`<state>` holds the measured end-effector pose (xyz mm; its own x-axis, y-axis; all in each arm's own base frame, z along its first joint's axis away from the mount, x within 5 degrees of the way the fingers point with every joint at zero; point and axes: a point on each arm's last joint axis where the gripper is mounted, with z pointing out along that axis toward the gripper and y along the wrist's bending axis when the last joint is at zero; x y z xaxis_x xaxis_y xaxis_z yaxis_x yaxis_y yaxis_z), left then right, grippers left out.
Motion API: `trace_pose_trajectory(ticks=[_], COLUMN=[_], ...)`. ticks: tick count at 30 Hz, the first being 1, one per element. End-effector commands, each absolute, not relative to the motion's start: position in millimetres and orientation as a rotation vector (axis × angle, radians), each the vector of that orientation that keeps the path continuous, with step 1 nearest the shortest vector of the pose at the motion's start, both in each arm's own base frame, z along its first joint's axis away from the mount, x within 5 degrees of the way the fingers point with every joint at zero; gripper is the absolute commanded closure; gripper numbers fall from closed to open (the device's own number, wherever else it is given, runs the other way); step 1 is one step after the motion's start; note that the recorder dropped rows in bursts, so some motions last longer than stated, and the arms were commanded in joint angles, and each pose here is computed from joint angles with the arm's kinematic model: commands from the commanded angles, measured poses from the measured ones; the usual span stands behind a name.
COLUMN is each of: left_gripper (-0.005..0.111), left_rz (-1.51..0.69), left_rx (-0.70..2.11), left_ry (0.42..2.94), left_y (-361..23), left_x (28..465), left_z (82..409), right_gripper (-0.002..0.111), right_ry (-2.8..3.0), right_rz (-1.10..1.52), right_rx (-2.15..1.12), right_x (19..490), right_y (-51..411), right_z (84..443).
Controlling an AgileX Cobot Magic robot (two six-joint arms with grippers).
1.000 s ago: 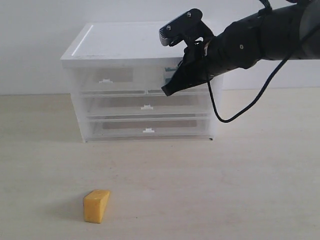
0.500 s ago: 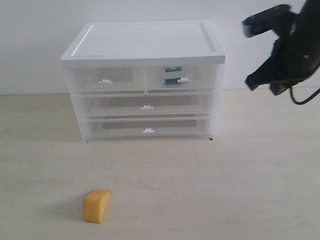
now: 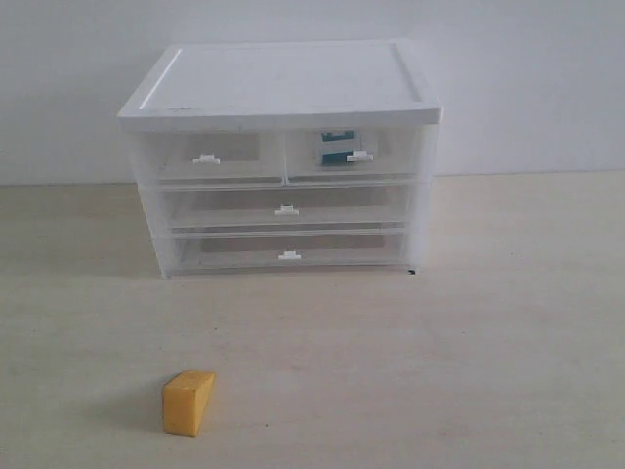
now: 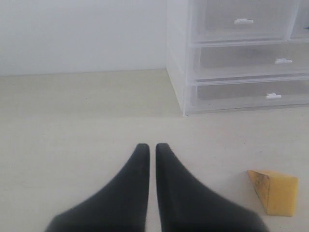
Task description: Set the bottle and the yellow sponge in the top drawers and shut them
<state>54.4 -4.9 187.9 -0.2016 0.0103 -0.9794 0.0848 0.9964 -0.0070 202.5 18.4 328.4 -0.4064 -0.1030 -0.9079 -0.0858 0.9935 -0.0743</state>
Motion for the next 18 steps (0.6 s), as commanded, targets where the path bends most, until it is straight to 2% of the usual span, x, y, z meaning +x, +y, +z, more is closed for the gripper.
trace_pose_trajectory(ticks=[1,9,18], left_gripper=[0.103,0.103,0.103], left_rz=[-0.068,-0.068,-0.068], left_rx=[0.070,0.070,0.070], left_ry=[1.775,1.775,1.775], left_y=[-5.0,-5.0,-5.0], left_x=[54.3,54.3,54.3], left_z=[186.7,186.7,186.7], right_gripper=[0.108,0.108,0.108], right_ry=[1.848,1.658,1.488], right_rz=[0.009,0.077,0.085], right_rx=[-0.137,-0.056,-0.046], right_x=[173.8,106.5,71.9], right_y=[16.5,9.4,5.5], right_z=[315.0,310.7,326.4])
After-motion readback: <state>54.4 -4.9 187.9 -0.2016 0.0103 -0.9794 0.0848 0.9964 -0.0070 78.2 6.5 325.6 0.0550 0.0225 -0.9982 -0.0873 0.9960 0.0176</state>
